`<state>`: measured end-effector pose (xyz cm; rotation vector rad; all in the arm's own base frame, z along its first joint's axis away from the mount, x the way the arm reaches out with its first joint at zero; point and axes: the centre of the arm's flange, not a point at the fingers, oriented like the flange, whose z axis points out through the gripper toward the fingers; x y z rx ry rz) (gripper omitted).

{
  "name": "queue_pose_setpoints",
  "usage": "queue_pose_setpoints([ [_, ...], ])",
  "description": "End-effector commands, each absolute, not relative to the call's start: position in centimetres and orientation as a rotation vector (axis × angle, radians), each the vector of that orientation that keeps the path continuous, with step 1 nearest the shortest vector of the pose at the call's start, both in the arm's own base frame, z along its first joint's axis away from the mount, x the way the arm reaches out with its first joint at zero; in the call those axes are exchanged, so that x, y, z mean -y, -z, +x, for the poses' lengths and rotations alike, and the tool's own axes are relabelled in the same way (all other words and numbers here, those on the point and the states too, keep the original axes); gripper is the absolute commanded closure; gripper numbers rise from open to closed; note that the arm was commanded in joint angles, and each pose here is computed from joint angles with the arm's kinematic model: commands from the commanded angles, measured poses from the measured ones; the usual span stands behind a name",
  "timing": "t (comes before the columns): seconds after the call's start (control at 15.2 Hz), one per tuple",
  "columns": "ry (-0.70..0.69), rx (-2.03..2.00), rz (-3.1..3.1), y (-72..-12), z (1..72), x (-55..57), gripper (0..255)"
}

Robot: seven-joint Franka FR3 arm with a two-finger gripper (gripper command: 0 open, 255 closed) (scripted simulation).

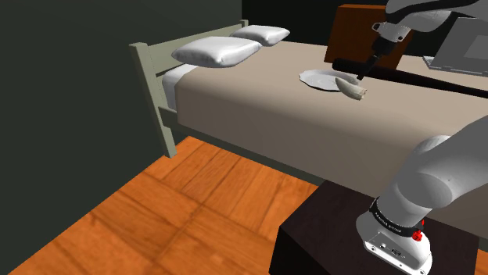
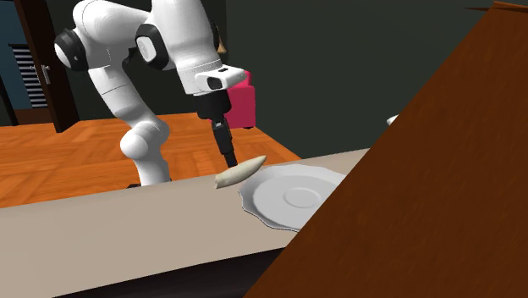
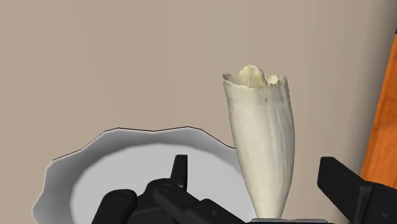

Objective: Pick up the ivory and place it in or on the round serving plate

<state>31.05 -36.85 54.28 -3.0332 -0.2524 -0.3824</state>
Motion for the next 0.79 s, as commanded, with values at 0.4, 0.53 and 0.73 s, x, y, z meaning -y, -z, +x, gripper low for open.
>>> queue_pose_setpoints([
  [0.4,0.384,0.253,-3.033,-51.5,31.8,36.7,0],
  [0.53,0.384,0.253,-3.033,-51.5,31.8,36.7,0],
  [0.73,0.384,0.253,-3.033,-51.5,31.8,36.7,0],
])
